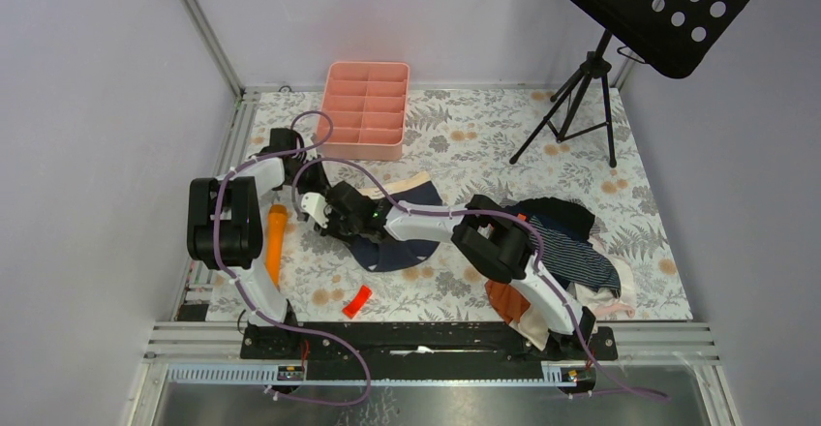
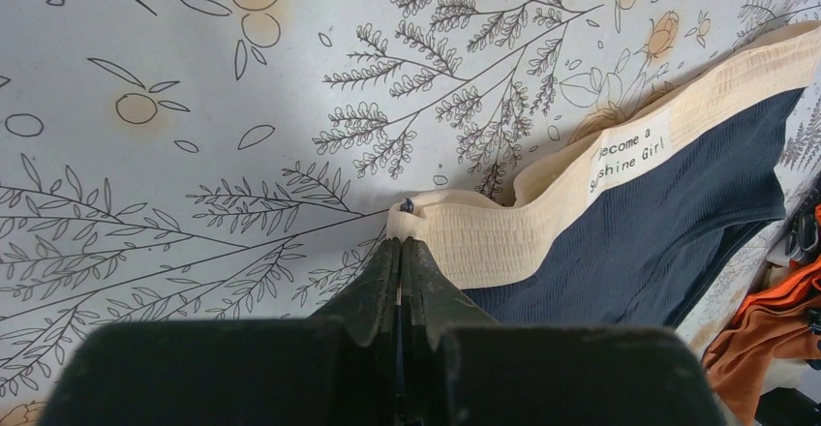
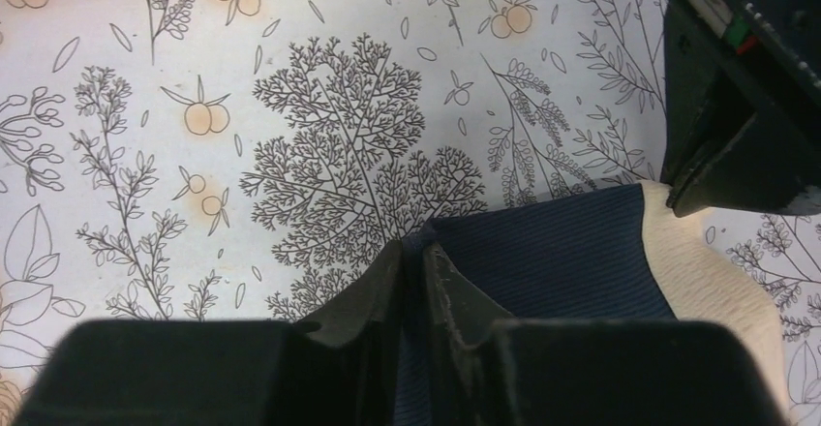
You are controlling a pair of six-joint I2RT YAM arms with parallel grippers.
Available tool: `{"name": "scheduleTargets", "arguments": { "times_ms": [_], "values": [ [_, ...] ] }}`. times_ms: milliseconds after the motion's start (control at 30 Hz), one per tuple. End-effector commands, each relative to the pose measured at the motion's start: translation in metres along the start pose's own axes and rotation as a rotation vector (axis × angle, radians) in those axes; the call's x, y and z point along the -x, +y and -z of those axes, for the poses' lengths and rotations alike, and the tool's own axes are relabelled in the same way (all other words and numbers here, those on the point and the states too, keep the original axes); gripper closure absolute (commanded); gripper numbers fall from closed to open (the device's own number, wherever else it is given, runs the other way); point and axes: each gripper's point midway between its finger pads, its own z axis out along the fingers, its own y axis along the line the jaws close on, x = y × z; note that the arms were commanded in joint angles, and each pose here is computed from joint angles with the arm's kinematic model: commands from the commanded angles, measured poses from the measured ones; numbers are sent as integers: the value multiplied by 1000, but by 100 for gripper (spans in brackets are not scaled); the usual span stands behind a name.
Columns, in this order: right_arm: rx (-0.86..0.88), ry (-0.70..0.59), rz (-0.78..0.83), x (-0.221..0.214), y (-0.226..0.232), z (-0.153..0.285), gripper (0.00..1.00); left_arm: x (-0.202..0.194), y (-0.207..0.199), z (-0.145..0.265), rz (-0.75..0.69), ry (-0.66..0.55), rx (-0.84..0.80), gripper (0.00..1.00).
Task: Roll the underwear
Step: Fold the underwear at the center of the board.
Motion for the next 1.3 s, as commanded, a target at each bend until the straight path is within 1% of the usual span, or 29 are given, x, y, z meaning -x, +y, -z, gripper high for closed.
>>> {"name": "scheduleTargets", "arguments": {
  "times_ms": [0,67,100,200,300,400,567,667,833,900,1067,1267],
  "values": [
    [-26,51,-42,-3,-1,1,87,14,-9,11,-20,-47,-25,100],
    [-10,17,-83,15,1,7,95,19,-10,17,-26,-64,-23,100],
    [1,-8,-105,27,3,12,96,22,-12,22,-30,-86,-23,100],
    [56,-81,-172,65,10,27,97,33,-22,34,-44,-138,-39,100],
    [133,-118,-229,91,22,39,97,44,-31,46,-52,-178,-54,100],
    [189,-137,-272,104,31,49,97,53,-42,58,-63,-211,-79,100],
    [201,-159,-296,116,34,67,98,54,-57,69,-56,-208,-131,100],
    [193,-167,-297,116,32,81,99,51,-69,71,-41,-196,-163,100],
    [177,-200,-297,118,27,105,100,46,-102,65,-87,-175,-211,100],
    [175,-194,-341,114,22,113,100,47,-115,59,-97,-170,-223,100],
    [124,-185,-391,92,1,135,100,50,-137,42,-128,-154,-231,100],
    [90,-177,-413,62,-6,162,100,57,-153,24,-151,-142,-215,100]
  ]
}}
